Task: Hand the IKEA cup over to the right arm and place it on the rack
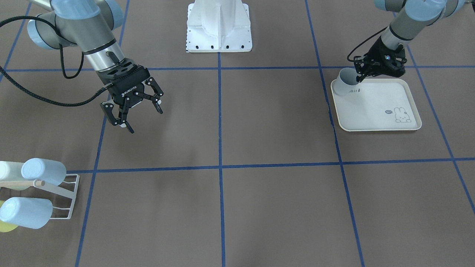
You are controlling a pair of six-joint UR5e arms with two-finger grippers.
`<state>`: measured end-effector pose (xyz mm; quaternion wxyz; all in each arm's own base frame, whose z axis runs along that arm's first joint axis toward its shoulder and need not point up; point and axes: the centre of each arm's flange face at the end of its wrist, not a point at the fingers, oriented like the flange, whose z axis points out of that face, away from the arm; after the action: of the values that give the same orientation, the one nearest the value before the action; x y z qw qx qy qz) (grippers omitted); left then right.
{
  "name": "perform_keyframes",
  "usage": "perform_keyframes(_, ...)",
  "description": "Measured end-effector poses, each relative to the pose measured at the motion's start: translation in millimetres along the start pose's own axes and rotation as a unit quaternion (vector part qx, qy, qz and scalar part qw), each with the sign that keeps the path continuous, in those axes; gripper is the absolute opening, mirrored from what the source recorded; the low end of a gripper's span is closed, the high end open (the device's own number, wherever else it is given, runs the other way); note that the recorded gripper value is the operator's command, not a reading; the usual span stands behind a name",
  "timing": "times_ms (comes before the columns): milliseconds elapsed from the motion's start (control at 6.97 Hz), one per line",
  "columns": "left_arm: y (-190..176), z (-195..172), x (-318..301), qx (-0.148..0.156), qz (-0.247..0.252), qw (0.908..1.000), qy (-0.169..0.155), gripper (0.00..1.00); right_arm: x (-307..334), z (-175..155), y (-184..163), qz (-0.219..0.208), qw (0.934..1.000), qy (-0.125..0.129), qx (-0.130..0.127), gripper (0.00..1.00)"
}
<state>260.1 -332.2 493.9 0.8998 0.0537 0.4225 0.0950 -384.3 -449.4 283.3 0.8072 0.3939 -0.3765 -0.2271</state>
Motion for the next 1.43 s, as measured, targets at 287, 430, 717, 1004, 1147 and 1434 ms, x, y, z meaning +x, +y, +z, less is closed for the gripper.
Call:
perform_keyframes(287,-2,-1,-4,0.002,-0.002,1.0000,-0.004,0.00,-2,0,0,-0.001,1.0000,-0.002,0.001,1.00)
perform_keyframes(430,-5,-9,-8,0.010,-0.006,0.9999,-0.004,0.00,-8,1,0,-0.004,1.0000,-0.007,0.000,0.99)
perform_keyframes(717,-19,-52,-12,0.037,-0.019,0.9990,0.019,0.00,-25,3,-2,-0.012,0.9996,-0.025,0.011,0.99)
perform_keyframes(1004,-41,-109,-12,0.048,-0.039,0.9941,0.089,0.00,-45,8,0,-0.024,0.9942,-0.073,0.075,0.99)
perform_keyframes(1147,-59,-128,4,0.050,-0.052,0.9894,0.126,0.00,-54,14,5,-0.032,0.9880,-0.099,0.114,0.99)
perform_keyframes(1434,-108,-154,61,0.053,-0.106,0.9743,0.191,0.00,-73,33,23,-0.040,0.9691,-0.145,0.195,0.99)
